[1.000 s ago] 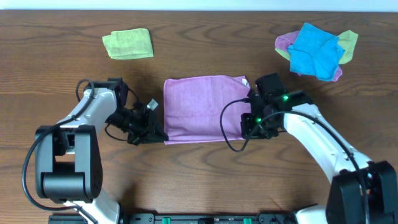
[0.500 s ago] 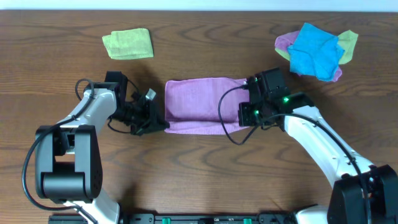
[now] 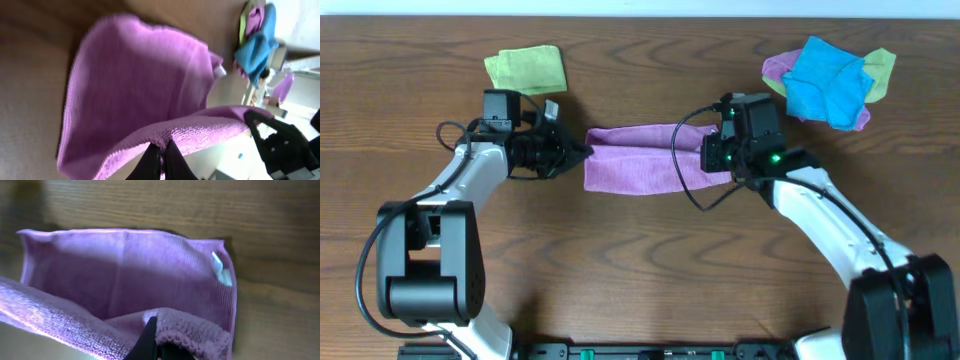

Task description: Fold the cloth

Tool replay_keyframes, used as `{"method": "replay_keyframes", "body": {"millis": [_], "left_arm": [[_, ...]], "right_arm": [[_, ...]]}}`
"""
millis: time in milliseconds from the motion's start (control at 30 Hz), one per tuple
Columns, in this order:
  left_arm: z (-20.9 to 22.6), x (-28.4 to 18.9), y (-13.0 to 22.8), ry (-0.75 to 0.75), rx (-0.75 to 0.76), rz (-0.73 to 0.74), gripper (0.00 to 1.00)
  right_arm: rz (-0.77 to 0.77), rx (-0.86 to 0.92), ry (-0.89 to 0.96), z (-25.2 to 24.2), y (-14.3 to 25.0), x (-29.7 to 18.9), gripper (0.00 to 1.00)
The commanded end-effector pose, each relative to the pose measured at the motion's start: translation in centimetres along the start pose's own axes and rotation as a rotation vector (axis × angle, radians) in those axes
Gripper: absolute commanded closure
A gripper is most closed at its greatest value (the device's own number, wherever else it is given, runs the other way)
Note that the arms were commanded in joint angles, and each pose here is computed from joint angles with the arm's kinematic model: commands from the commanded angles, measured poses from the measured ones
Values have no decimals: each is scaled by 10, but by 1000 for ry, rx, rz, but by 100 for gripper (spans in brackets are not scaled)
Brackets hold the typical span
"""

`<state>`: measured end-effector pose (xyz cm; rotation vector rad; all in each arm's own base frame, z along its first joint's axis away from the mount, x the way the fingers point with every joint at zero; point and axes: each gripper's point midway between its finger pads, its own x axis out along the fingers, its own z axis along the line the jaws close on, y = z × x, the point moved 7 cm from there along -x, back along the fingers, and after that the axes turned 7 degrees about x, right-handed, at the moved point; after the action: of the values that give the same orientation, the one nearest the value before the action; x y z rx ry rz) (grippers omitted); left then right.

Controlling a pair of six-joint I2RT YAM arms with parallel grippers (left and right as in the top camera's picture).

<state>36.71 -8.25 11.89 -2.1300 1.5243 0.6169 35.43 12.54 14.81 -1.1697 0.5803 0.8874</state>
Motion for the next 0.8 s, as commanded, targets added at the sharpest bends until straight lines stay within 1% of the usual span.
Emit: {"method": "replay_keyframes", "body": {"millis": [0,200,400,600,767], "left_arm": [[-2,-1,-10,-61,-11,-79,94],[-2,1,-22,-109,24,-161,94],[1,3,-26,-171,41,-209,94],[-2,17,-30,-177,91,-234,94],[3,32,-29,-188,104,-223,94]], "right_arm": [[-4,2,56,-7,2,15,99],[-48,-23,70,-10,-4,30,99],[-73,-35,80,-12,-6,44,99],[-109,-53,105,-16,-11,51,99],[-122,-66,102,-19,-11,62,99]]}}
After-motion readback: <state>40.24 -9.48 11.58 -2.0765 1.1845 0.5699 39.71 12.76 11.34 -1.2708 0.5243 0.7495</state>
